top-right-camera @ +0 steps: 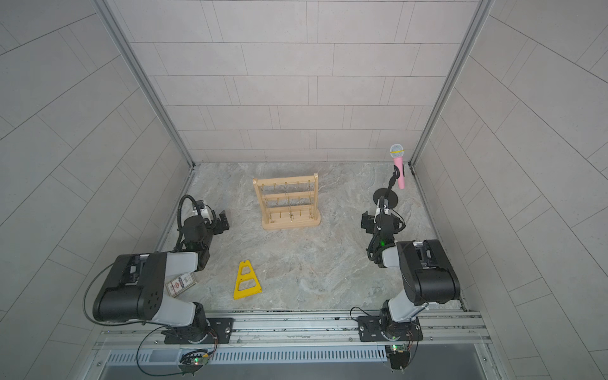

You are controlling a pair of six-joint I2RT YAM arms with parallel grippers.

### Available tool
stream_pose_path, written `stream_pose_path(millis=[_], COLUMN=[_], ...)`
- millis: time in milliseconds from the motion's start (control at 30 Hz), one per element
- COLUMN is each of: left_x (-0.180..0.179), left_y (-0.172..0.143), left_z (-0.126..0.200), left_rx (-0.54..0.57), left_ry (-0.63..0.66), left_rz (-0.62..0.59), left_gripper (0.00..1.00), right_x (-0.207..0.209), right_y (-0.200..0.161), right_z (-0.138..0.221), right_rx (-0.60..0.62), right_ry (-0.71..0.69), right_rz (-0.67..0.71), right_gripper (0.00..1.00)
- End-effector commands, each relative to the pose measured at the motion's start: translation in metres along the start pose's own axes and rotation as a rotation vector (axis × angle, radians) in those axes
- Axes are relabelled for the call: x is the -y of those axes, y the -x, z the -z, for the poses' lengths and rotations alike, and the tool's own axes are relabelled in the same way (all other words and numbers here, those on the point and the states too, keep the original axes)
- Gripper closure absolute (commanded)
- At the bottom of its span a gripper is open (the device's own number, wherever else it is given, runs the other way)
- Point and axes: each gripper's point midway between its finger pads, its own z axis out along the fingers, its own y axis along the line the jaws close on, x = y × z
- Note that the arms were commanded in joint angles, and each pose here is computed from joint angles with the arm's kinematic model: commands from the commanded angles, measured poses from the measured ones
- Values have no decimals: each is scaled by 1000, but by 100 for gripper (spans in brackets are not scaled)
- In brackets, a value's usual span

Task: Hang the necklace on the jewelry display stand
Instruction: Reset both arms

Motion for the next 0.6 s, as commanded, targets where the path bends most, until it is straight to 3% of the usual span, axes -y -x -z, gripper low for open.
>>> stream_pose_path(millis=[0, 167, 267, 567], left_x=[13, 17, 17, 18], left_y=[3, -1, 0, 2], left_z=[-7, -14, -14, -12], left_rx=[45, -2, -5, 4], left_ry=[-71, -17, -9, -18], left_rz=[-28, -79, -88, -89], left_gripper=[4, 0, 0, 0], right_x=[-2, -2, 14, 13], right_y=[3, 3, 5, 5], right_z=[1, 4, 12, 9], right_rx=[21, 31, 74, 58], right_ry=[8, 2, -155, -149], right_rz=[8, 15, 6, 9], right_gripper=[0, 0, 0, 0])
